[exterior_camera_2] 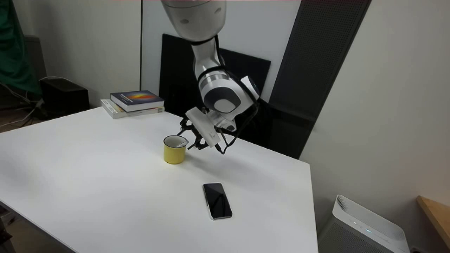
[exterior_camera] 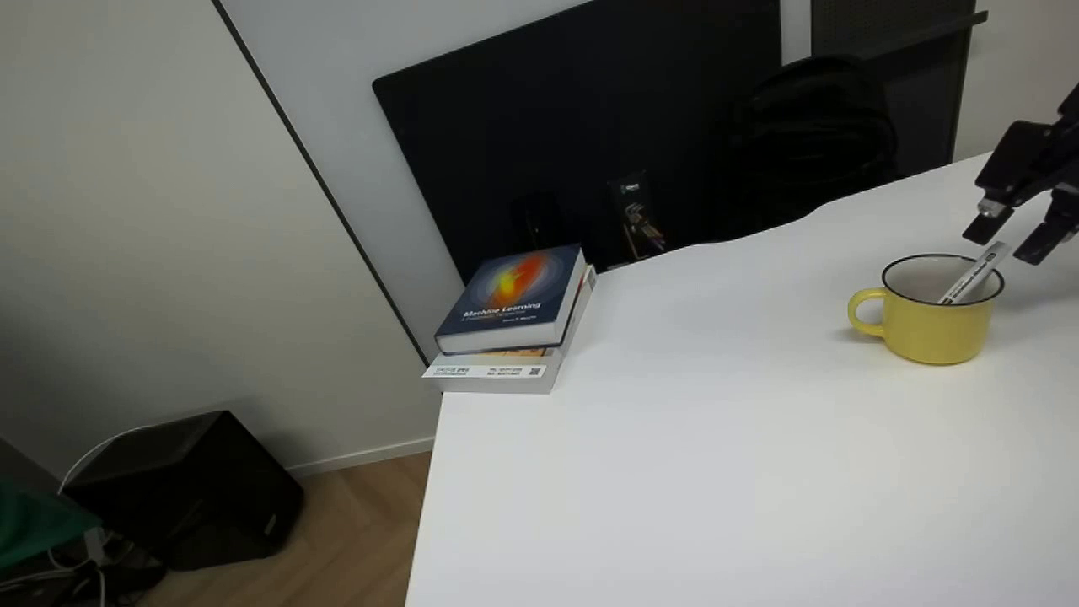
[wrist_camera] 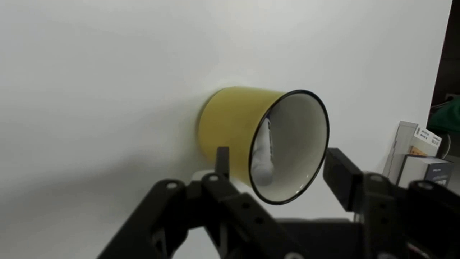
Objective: Remove the blue marker from the yellow mug
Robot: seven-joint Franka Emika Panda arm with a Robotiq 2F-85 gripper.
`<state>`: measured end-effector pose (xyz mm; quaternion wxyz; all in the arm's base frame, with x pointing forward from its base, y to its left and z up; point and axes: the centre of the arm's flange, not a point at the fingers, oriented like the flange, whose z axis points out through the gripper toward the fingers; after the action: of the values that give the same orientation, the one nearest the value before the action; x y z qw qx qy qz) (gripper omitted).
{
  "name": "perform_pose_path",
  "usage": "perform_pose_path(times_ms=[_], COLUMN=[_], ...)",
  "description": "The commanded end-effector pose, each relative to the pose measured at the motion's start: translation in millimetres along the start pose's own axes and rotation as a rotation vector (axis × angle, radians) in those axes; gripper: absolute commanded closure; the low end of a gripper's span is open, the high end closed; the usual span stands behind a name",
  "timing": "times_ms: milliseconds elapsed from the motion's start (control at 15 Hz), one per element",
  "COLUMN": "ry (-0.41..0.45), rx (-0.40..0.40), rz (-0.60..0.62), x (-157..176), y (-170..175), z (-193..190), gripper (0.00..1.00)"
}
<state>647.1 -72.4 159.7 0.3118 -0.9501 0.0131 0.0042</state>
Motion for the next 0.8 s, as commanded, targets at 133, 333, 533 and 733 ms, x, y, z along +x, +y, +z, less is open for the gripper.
perform_pose_path(times_ms=[133, 333, 533, 733], ry=[0.01, 0.009, 0.008, -0.001], rx=[0.003, -0.001, -0.001, 0.0], rz=[0.006, 0.0, 0.001, -0.001], x=[-2.1, -3.3, -2.8, -2.0], y=[-1.6, -1.0, 0.2, 0.0], z=[-0.6, 0.0, -0.4, -0.1], gripper=[0.75, 0.95, 0.96, 0.96])
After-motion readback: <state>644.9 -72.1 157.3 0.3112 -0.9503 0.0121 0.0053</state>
